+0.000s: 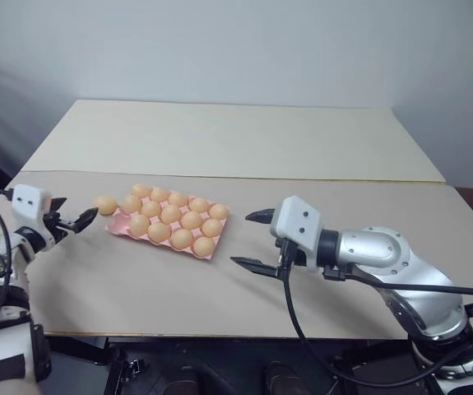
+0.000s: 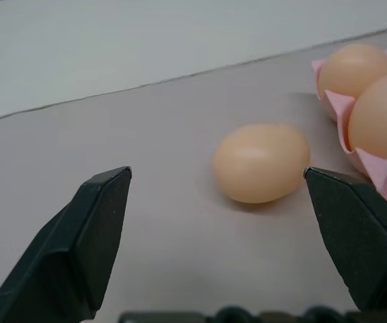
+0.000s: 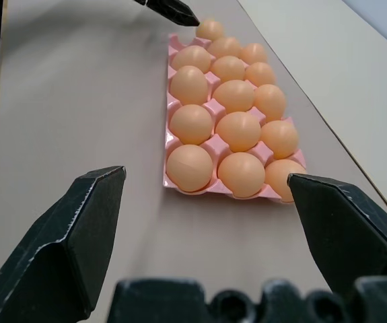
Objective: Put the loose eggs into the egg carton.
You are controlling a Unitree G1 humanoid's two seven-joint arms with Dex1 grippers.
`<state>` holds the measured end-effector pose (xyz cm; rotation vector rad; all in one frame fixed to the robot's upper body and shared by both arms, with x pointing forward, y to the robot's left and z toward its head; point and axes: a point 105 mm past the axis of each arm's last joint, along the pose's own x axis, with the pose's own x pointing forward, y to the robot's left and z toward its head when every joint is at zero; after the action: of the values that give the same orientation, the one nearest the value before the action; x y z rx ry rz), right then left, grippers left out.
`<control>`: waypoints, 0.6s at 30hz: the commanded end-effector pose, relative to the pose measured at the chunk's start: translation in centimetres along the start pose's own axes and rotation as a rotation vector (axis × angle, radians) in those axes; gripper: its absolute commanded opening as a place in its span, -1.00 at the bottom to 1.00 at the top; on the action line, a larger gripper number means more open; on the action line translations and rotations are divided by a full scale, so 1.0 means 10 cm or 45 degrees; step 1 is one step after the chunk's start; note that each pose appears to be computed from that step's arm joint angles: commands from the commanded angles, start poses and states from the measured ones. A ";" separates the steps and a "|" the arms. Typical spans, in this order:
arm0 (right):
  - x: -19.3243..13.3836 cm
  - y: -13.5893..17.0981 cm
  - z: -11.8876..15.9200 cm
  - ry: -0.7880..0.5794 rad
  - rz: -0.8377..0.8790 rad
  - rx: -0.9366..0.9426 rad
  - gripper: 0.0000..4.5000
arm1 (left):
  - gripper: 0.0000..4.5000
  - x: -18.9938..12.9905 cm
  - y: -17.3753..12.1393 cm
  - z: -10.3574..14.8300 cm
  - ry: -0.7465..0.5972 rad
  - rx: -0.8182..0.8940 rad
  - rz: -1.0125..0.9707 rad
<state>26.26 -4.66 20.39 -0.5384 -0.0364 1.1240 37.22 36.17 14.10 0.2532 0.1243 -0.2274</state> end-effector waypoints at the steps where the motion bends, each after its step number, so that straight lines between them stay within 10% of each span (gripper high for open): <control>1: -0.05 -0.02 0.09 -0.025 -0.029 -0.043 1.00 | 0.98 0.07 -0.03 0.10 -0.017 0.030 -0.031; 18: -0.06 -0.03 0.11 -0.020 -0.054 -0.027 1.00 | 0.98 0.40 -0.21 0.15 0.002 0.008 0.013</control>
<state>26.40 -4.88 20.27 -0.5301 -0.0122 1.0964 40.21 32.94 13.07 0.2377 0.1598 -0.2313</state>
